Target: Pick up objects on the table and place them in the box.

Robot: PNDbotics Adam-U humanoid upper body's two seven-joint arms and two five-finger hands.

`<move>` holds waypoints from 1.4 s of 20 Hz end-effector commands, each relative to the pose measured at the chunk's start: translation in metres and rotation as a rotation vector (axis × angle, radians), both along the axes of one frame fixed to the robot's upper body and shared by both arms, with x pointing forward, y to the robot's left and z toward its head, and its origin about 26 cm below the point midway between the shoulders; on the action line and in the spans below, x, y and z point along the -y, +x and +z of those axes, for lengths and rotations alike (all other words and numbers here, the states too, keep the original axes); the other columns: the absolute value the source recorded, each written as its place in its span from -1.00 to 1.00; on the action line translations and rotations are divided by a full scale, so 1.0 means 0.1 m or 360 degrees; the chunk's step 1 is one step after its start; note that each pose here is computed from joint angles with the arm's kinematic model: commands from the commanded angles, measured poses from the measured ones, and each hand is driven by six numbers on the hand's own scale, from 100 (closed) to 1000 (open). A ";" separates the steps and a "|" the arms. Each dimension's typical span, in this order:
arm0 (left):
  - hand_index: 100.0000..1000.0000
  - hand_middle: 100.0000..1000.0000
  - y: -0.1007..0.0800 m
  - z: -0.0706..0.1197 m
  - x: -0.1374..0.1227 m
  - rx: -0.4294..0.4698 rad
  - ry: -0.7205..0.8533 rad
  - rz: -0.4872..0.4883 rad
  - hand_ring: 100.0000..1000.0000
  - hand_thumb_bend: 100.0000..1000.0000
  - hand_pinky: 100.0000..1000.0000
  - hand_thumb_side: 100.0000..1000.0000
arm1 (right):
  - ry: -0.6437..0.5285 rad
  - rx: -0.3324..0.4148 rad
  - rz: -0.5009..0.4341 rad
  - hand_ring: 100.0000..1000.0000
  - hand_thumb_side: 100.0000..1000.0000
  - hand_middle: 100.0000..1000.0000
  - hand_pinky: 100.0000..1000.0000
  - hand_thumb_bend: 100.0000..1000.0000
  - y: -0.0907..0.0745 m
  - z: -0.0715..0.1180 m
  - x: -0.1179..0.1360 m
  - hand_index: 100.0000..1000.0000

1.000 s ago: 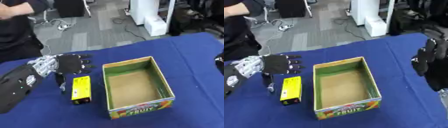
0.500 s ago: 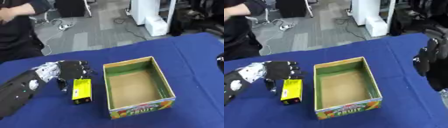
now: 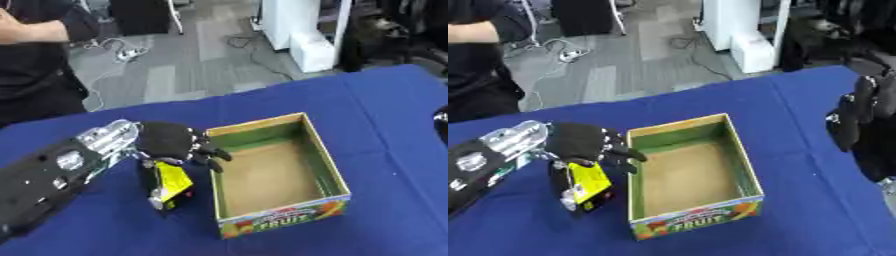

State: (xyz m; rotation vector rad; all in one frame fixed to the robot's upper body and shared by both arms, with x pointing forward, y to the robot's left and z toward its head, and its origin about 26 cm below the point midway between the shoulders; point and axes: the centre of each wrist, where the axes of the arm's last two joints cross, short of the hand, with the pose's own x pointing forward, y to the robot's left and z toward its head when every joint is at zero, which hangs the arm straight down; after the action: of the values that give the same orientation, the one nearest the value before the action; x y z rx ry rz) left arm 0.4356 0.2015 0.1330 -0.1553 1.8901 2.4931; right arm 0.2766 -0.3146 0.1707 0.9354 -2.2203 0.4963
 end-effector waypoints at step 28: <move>0.68 0.61 0.18 0.56 -0.56 -0.0467 0.0380 0.0207 0.40 0.71 0.46 0.20 | -0.0040 0.0041 -0.0013 -0.53 1.00 -0.36 -0.89 -1.00 -0.01 0.08 0.03 -0.11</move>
State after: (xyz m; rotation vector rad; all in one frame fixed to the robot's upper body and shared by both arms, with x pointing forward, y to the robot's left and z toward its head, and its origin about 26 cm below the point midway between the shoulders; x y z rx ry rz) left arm 0.4536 0.2474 0.1736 -0.1025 2.3918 2.8820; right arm 0.2763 -0.3148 0.1703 0.9285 -2.2238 0.4926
